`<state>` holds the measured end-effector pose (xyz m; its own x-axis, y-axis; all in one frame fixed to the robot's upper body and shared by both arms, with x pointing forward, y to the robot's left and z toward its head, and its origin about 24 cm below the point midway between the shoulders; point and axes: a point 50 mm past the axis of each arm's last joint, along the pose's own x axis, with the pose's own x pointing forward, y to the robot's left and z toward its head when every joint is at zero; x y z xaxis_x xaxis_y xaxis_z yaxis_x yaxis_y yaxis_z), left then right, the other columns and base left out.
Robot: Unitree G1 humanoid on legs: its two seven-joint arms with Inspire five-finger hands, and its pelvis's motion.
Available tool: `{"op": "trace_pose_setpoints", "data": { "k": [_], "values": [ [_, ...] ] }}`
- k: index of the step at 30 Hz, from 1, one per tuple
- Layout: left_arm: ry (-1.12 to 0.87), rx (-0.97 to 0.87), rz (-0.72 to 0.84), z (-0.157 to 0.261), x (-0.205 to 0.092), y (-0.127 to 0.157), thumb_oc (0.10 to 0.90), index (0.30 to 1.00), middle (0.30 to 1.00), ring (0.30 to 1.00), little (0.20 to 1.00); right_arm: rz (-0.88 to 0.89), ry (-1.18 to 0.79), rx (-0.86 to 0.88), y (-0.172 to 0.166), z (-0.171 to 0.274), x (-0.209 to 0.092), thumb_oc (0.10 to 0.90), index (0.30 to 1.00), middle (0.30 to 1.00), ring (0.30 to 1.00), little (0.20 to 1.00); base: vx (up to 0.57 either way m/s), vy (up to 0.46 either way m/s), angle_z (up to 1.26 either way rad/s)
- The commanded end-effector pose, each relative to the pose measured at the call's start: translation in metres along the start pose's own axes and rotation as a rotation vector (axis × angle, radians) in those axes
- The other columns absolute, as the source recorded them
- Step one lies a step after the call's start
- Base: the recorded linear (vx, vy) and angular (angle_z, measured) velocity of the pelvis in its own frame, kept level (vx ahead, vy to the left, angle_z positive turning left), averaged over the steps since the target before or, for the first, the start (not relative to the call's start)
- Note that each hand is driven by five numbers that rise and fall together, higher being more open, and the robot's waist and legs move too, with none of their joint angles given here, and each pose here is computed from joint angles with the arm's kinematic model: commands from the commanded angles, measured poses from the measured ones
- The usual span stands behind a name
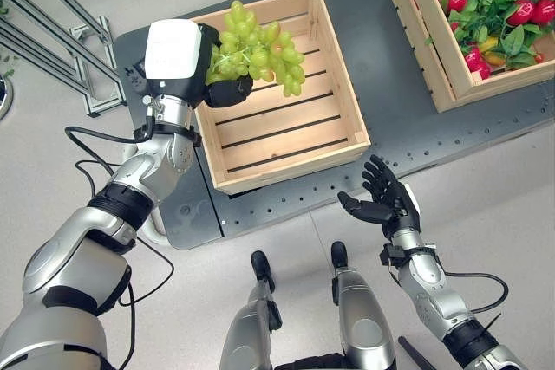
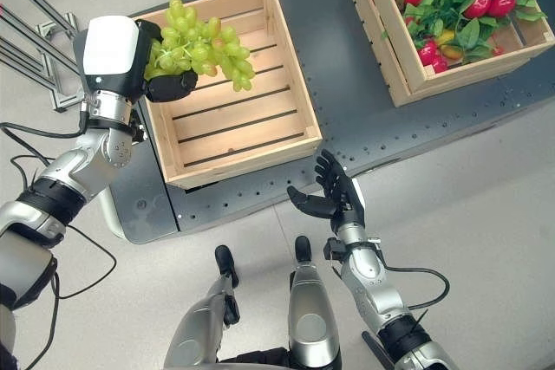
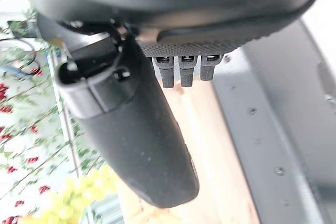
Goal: Pick up the fruits from the basket on one side to the basket on the other side
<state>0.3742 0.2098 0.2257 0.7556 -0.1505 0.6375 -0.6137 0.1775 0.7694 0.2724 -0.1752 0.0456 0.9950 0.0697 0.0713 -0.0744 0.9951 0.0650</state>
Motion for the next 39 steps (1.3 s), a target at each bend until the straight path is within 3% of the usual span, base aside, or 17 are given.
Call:
{"op": "trace_pose_setpoints", "data": {
  "k": [1, 5, 12, 23, 39],
  "values": [
    [-0.083, 0.006, 0.206, 0.003, 0.015, 0.04, 0.4, 0.3, 0.3, 0.3, 0.3, 0.175, -0.279, -0.139, 0.011, 0.052, 0.005, 0.8, 0.9, 0.9, 0.9, 0.9, 0.09, -0.01, 0.03],
    [-0.158, 0.023, 0.143, 0.01, 0.007, 0.036, 0.4, 0.3, 0.3, 0.3, 0.3, 0.21, -0.448, -0.368, 0.022, 0.094, 0.015, 0.8, 0.9, 0.9, 0.9, 0.9, 0.1, -0.017, 0.03],
    [-0.266, 0.113, 0.073, 0.017, 0.011, 0.045, 0.4, 0.3, 0.3, 0.3, 0.3, 0.233, -0.497, -0.392, 0.035, 0.136, 0.035, 0.8, 0.9, 0.9, 0.9, 0.9, 0.09, -0.043, 0.05],
    [-0.451, 0.199, 0.041, 0.035, 0.029, 0.059, 0.4, 0.3, 0.3, 0.3, 0.3, 0.316, -0.357, -0.237, 0.039, 0.149, 0.059, 0.8, 0.9, 0.9, 0.9, 0.9, 0.0, -0.032, 0.04],
    [-0.57, 0.219, 0.024, 0.05, 0.021, 0.051, 0.4, 0.3, 0.3, 0.3, 0.3, 0.462, 0.072, 0.18, 0.041, 0.082, 0.063, 0.8, 0.9, 0.9, 0.9, 0.9, 0.01, -0.005, 0.0]
  ]
}}
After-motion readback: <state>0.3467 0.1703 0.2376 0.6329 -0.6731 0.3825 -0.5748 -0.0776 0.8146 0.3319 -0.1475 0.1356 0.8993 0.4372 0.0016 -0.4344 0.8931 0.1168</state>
